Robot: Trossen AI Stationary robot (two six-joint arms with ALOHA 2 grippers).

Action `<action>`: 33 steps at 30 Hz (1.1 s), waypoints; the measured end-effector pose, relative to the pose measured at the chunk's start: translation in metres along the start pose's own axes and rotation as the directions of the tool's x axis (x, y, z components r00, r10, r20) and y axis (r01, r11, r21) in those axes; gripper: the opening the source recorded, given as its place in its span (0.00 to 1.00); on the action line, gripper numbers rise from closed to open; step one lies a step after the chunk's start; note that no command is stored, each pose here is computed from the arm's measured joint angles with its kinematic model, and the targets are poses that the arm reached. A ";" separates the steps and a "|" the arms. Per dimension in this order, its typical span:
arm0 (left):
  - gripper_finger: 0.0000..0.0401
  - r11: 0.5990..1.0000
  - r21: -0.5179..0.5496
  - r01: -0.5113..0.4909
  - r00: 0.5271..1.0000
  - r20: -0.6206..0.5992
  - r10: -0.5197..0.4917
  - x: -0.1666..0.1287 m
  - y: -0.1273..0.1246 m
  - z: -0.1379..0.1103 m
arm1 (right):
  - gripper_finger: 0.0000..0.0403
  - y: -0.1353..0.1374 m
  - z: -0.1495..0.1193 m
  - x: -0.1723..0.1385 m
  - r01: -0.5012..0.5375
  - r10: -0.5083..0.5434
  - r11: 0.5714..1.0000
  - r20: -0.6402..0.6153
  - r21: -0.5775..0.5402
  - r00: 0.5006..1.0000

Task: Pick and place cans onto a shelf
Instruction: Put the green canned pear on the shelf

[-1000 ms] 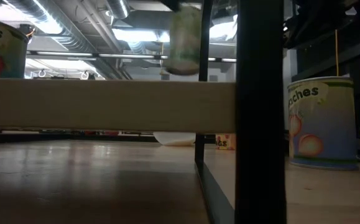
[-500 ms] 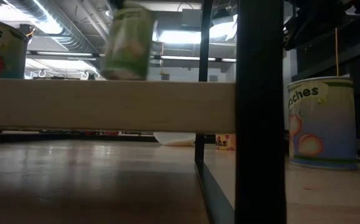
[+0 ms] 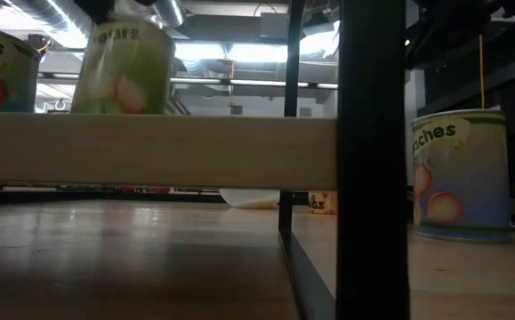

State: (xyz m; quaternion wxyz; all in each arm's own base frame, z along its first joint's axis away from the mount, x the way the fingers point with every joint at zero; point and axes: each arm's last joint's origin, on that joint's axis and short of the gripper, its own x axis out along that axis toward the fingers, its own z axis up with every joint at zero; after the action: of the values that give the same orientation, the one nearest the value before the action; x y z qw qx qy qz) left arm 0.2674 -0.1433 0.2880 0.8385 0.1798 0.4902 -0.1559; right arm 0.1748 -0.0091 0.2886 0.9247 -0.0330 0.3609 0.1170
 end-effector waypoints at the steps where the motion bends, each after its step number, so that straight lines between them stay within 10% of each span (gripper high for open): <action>1: 0.00 1.000 0.003 0.001 1.000 0.013 -0.001 -0.001 -0.004 0.001 | 0.21 0.000 0.000 0.000 0.001 -0.001 1.000 0.005 -0.001 1.000; 33: 0.01 0.994 -0.045 -0.097 0.995 -0.013 0.097 0.001 -0.046 -0.003 | 0.21 0.000 0.001 0.000 0.003 -0.003 1.000 0.012 0.003 1.000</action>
State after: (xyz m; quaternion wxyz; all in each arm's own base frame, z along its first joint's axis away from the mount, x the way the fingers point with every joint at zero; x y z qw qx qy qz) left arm 0.2455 -0.1834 0.2794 0.8464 0.1849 0.4887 -0.1027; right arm 0.1756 -0.0092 0.2894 0.9270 -0.0314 0.3554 0.1155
